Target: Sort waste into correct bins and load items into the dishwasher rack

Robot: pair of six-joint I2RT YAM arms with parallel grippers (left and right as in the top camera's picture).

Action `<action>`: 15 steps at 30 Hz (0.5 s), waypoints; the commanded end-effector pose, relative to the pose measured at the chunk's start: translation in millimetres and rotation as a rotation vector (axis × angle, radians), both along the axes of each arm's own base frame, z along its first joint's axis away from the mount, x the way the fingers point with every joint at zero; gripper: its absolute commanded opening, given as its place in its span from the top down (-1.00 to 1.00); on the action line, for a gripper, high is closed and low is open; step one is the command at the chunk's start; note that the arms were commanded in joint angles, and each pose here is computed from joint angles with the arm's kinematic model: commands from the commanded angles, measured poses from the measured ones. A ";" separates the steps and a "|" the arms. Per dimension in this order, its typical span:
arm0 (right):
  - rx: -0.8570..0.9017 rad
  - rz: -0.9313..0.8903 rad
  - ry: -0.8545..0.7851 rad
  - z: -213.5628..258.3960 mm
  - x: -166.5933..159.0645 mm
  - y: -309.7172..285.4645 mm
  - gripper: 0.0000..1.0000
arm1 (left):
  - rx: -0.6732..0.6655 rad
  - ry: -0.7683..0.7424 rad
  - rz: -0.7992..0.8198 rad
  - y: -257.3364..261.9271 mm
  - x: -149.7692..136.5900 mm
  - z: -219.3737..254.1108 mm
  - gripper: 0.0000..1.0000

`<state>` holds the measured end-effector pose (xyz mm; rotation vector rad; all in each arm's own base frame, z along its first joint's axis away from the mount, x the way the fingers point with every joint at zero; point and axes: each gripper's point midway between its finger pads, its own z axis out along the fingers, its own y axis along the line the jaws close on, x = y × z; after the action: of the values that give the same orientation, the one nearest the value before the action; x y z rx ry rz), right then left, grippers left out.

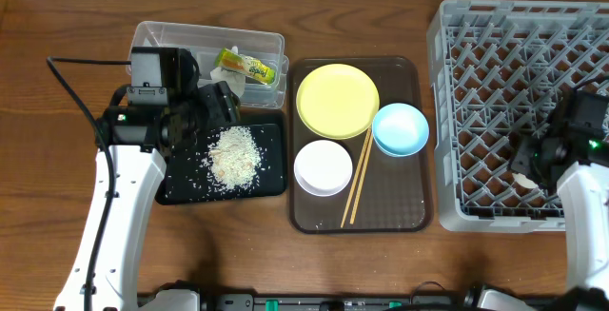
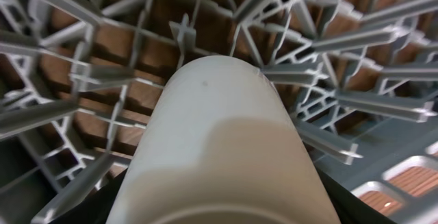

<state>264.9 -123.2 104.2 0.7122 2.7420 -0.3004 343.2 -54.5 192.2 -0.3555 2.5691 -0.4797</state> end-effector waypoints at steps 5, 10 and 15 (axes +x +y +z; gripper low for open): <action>0.015 -0.047 0.026 -12.3 0.0 -4.9 -0.82 | 0.016 0.003 0.003 3.4 -1.2 -1.3 -0.52; 0.070 -0.015 -0.082 11.6 18.1 5.7 -0.85 | 0.016 0.010 0.003 3.4 -2.5 -2.1 -0.54; 0.268 0.168 -0.360 75.0 59.5 54.0 -0.63 | 0.026 0.030 0.008 5.3 -6.3 -6.2 -0.60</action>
<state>293.5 -110.3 126.4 0.7070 2.6459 -0.0943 338.5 -54.3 189.2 -0.3603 2.5914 -0.4761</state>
